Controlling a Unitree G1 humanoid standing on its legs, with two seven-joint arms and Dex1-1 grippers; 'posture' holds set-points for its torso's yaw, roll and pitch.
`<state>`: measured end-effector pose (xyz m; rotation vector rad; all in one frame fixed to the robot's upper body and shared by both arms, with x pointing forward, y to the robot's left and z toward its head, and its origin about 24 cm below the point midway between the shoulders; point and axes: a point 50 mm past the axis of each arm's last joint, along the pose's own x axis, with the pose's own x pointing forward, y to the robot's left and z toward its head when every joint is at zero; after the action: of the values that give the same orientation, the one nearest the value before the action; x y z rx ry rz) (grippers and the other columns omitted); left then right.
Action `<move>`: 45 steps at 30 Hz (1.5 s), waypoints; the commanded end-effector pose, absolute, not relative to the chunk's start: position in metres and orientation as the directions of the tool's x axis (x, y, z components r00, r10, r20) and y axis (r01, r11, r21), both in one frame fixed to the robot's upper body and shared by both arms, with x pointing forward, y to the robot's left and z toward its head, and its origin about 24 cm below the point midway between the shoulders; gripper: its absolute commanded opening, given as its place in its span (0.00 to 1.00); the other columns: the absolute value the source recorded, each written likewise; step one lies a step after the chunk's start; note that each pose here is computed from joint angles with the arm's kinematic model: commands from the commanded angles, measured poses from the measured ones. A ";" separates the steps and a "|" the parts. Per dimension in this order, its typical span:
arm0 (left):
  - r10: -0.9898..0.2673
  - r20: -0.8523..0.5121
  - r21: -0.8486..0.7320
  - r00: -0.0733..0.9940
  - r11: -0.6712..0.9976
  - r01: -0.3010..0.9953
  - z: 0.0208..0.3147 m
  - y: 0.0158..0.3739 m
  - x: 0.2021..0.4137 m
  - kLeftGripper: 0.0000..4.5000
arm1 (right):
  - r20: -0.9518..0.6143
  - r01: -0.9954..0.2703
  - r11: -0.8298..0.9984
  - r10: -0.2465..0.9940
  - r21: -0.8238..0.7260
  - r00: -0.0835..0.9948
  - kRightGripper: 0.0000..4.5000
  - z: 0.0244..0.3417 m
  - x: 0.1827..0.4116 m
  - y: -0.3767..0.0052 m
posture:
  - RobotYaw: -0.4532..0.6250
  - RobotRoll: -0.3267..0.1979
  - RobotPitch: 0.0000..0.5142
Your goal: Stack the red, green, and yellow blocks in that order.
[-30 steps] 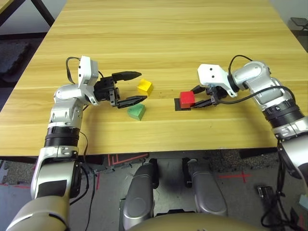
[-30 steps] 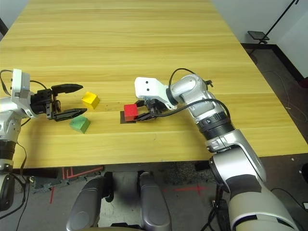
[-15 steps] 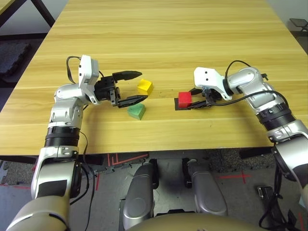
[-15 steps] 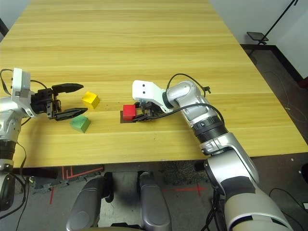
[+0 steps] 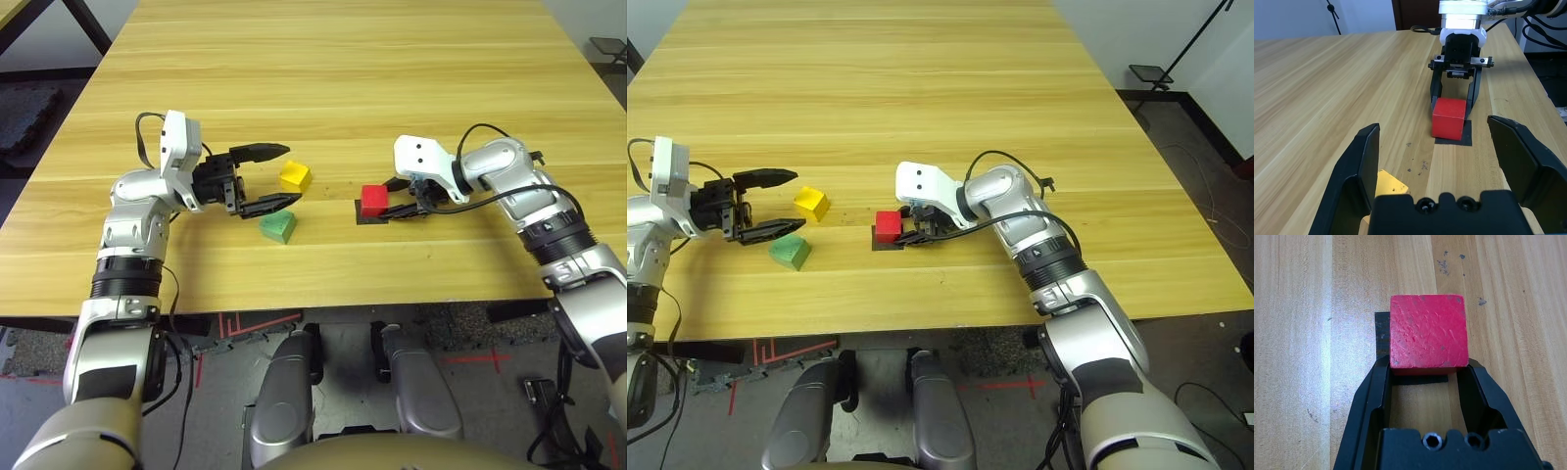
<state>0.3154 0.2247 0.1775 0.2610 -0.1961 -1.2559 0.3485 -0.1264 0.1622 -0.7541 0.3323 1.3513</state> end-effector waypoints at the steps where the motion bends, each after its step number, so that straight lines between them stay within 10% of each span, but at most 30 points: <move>1: -0.954 -0.009 0.291 0.298 0.283 0.914 0.174 0.224 0.317 1.00 | -0.637 -0.965 0.032 0.745 -0.261 0.197 0.45 0.156 0.345 -0.128 | 0.66 0.63 0.43; 15: -0.954 -0.004 0.294 0.300 0.285 0.912 0.175 0.222 0.323 1.00 | -0.648 -0.970 0.029 0.740 -0.241 0.183 0.45 0.155 0.341 -0.130 | 0.65 0.63 0.43; 22: -0.954 0.001 0.292 0.300 0.287 0.912 0.176 0.220 0.325 1.00 | -0.642 -0.971 0.044 0.743 -0.234 0.189 0.98 0.161 0.345 -0.132 | 0.64 0.63 0.43; 34: -0.951 -0.005 0.285 0.311 0.296 0.912 0.178 0.225 0.327 1.00 | -0.600 -0.989 -0.110 0.800 -0.098 -0.030 0.99 0.220 0.321 -0.173 | 0.64 0.64 0.42; 45: -0.980 -0.091 0.281 0.179 0.147 0.948 0.181 0.238 0.313 1.00 | -0.551 -0.994 0.021 0.831 -0.104 0.075 0.99 0.239 0.312 -0.223 | 0.62 0.65 0.42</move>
<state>0.3168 0.2337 0.1850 0.2956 -0.1604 -1.3556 0.3145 -0.2161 0.2373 -0.5533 0.3964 1.4808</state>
